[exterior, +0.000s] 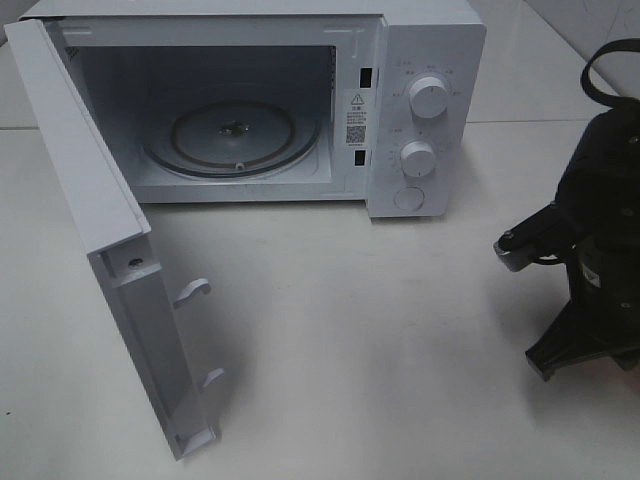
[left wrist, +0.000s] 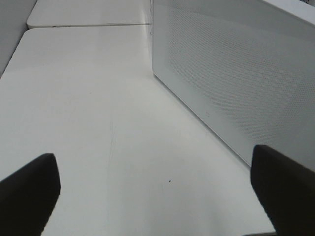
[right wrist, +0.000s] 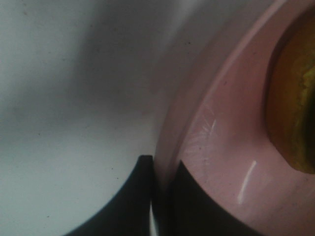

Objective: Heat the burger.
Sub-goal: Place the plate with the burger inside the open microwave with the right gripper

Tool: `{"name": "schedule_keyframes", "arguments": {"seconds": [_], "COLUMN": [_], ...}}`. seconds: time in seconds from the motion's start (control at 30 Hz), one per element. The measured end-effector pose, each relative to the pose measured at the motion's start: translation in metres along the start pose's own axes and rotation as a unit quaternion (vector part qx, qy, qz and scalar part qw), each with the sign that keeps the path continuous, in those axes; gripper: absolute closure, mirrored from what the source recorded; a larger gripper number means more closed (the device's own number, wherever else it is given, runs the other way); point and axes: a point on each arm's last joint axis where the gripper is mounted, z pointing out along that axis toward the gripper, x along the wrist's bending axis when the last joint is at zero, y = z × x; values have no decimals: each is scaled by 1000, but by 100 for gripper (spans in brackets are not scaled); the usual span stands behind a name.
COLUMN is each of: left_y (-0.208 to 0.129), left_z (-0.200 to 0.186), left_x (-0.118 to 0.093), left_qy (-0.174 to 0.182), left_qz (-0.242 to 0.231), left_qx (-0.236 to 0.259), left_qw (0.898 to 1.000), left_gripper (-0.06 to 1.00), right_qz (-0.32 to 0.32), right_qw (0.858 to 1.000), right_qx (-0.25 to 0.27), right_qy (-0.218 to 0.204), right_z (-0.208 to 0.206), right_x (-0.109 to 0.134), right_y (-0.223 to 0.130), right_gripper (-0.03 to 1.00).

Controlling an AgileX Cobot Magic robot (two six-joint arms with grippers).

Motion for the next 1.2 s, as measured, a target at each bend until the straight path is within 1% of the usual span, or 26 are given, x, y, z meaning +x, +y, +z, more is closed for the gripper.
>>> {"name": "schedule_keyframes", "arguments": {"seconds": [0.07, 0.1, 0.43, 0.47, 0.5, 0.57, 0.77, 0.83, 0.93, 1.0, 1.2], "left_y": [0, 0, 0, 0, 0, 0, 0, 0, 0, 0, 0], "left_z": [0, 0, 0, 0, 0, 0, 0, 0, 0, 0, 0], "left_x": [0, 0, 0, 0, 0, 0, 0, 0, 0, 0, 0], "left_qy": [0, 0, 0, 0, 0, 0, 0, 0, 0, 0, 0], "left_qz": [0, 0, 0, 0, 0, 0, 0, 0, 0, 0, 0], "left_qx": [0, 0, 0, 0, 0, 0, 0, 0, 0, 0, 0], "left_qw": [1000, 1000, 1000, 1000, 1000, 1000, 1000, 1000, 1000, 1000, 1000], "left_gripper": [-5, -5, -5, -5, -5, -5, -5, -5, -5, -5, -5], "right_qz": [-2, -2, -28, -36, -36, -45, -67, -84, -88, -105, -118], "right_qw": [1000, 1000, 999, 998, 998, 997, 996, 994, 993, 990, 988], "right_qx": [-6, -20, -27, -38, -38, -54, -59, -68, -72, -82, -90], "right_qy": [-1, -1, -19, -18, -18, -15, -26, -32, -32, -37, -42], "right_z": [-4, -11, -27, -32, -32, -40, -50, -58, -60, -68, -74], "right_x": [1, 2, 12, 15, 15, 20, 26, 32, 34, 39, 43], "right_y": [-1, -2, -12, -13, -13, -16, -24, -30, -31, -38, -44], "right_gripper": [92, 92, 92, 92, 92, 92, 92, 92, 92, 92, 92]}}
